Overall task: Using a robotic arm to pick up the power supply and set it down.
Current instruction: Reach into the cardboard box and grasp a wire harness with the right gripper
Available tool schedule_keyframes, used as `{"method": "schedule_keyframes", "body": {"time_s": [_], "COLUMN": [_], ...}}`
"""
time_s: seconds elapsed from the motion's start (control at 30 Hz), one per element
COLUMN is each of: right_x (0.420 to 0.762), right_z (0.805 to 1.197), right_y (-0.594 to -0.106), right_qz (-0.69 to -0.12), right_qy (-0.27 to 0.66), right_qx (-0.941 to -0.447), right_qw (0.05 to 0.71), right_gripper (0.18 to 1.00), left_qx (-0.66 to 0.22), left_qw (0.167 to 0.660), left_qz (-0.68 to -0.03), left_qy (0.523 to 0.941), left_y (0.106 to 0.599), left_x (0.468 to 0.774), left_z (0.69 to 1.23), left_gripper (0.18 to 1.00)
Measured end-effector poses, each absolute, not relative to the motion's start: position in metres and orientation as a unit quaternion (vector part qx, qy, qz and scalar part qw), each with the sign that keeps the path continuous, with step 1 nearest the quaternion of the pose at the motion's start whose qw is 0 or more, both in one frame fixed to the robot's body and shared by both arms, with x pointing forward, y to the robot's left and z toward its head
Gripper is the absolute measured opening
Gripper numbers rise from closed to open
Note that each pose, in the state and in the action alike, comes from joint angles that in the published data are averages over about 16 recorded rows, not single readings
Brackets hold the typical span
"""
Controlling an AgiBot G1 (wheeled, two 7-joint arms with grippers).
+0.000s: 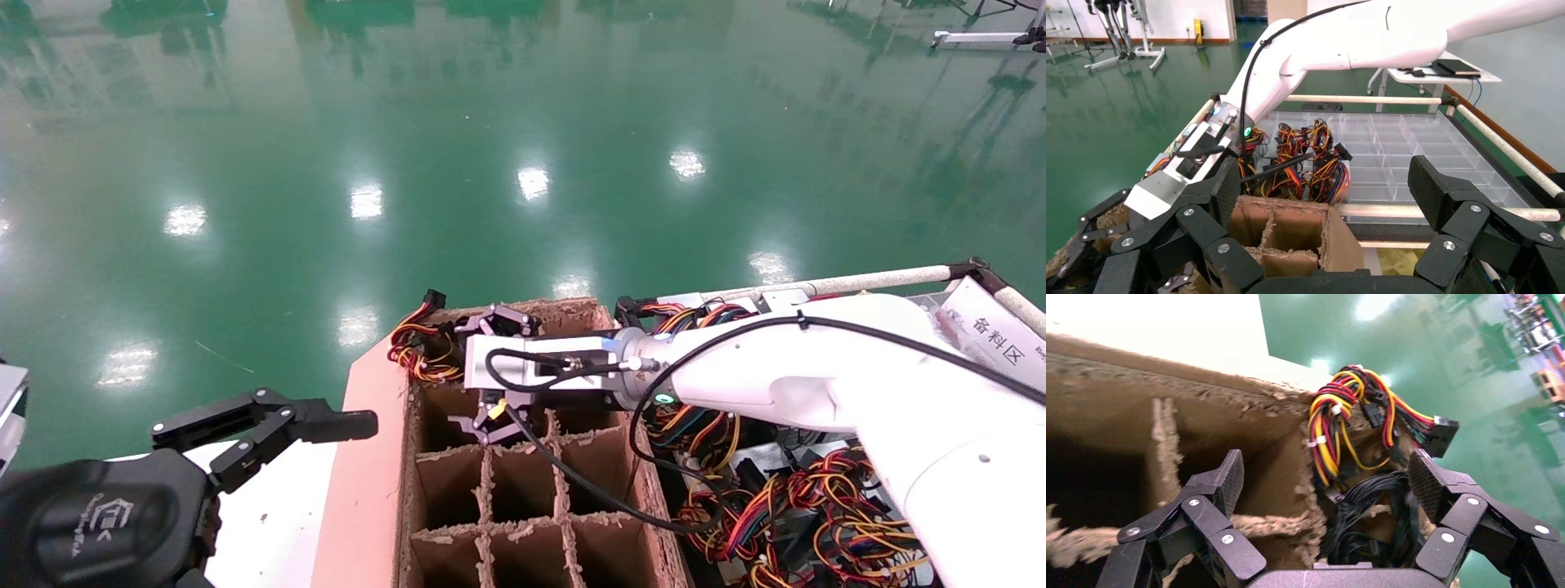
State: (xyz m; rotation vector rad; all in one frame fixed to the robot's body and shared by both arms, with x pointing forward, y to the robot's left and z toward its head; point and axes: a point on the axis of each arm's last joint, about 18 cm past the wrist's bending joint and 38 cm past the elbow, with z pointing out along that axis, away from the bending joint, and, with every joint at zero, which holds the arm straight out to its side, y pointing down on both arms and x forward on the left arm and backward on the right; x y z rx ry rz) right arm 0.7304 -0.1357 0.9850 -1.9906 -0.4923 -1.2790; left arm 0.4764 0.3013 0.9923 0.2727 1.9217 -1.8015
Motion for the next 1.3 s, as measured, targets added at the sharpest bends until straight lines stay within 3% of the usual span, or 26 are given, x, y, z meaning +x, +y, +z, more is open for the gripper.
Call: {"method": "schedule_keyframes", "body": {"time_s": [0.4, 1.3], "right_x": [0.740, 0.742], "right_z": [0.977, 0.968], "right_y": [-0.120, -0.103], "right_qz": [-0.525, -0.523], "right_qy": [-0.162, -0.133], "right_qx": [-0.756, -0.758], "right_qw": [0.355, 0.367], "right_gripper": [0.884, 0.313], "left_qx": [0.100, 0.100], "left_qw": [0.244, 0.244], "left_qz": [-0.660, -0.660], "left_qy": [0.704, 0.704], "left_y": [0.301, 0.301], "left_x": [0.476, 0.476], "left_z": [0.992, 0.992], "left_gripper": [1.001, 1.001]}}
